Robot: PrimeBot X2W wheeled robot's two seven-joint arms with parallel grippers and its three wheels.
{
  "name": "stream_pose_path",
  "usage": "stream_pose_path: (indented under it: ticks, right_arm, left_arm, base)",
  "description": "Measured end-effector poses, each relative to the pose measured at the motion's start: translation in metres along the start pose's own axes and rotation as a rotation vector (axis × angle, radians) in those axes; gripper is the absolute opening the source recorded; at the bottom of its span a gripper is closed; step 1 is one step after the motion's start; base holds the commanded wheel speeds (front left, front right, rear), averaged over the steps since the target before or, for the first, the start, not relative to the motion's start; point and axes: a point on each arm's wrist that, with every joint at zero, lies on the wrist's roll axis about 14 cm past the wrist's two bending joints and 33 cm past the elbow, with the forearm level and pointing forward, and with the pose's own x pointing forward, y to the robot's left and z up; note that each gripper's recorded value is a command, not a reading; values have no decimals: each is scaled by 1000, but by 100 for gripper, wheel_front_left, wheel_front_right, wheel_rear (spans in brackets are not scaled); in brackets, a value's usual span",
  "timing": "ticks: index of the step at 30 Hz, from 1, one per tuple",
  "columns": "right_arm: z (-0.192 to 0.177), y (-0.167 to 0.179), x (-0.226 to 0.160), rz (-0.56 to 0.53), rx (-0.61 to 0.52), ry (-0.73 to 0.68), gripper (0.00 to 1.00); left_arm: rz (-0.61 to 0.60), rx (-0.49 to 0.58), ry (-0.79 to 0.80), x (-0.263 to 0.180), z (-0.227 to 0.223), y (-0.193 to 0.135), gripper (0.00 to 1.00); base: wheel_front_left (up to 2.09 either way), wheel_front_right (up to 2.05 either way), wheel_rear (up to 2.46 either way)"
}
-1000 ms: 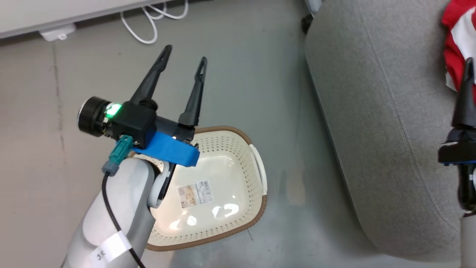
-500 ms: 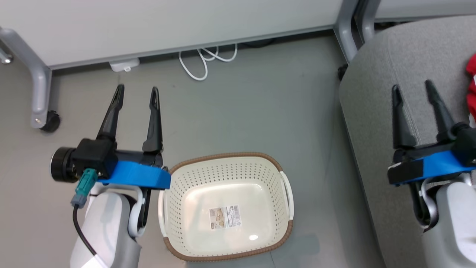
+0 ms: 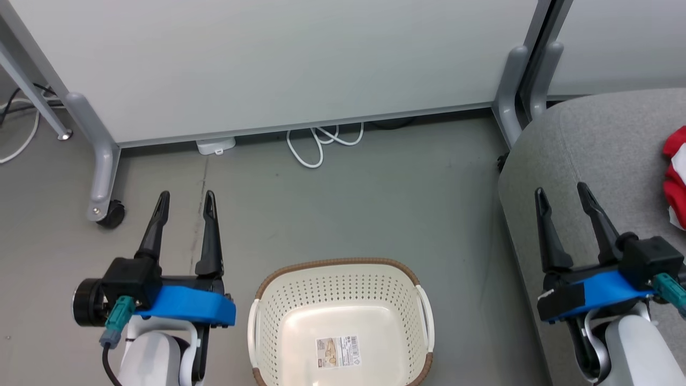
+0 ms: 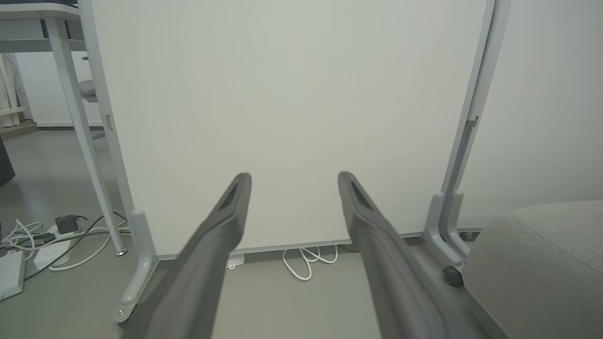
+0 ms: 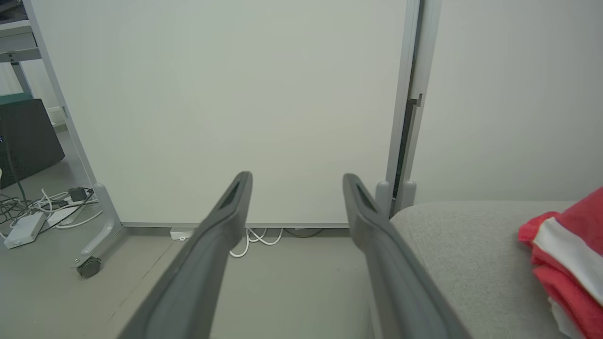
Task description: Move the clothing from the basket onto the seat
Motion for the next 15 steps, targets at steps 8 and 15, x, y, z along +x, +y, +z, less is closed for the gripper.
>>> stream_pose_path:
  ticks: [8, 15]
  right_arm:
    - [-4, -1, -23, -27, 24, 18, 100]
    - [-7, -4, -38, -51, 38, 27, 100]
  left_arm:
    - [7, -30, 24, -18, -6, -1, 100]
    - [2, -33, 57, -32, -16, -4, 100]
  base:
    - [0, 0, 0]
    - [0, 0, 0]
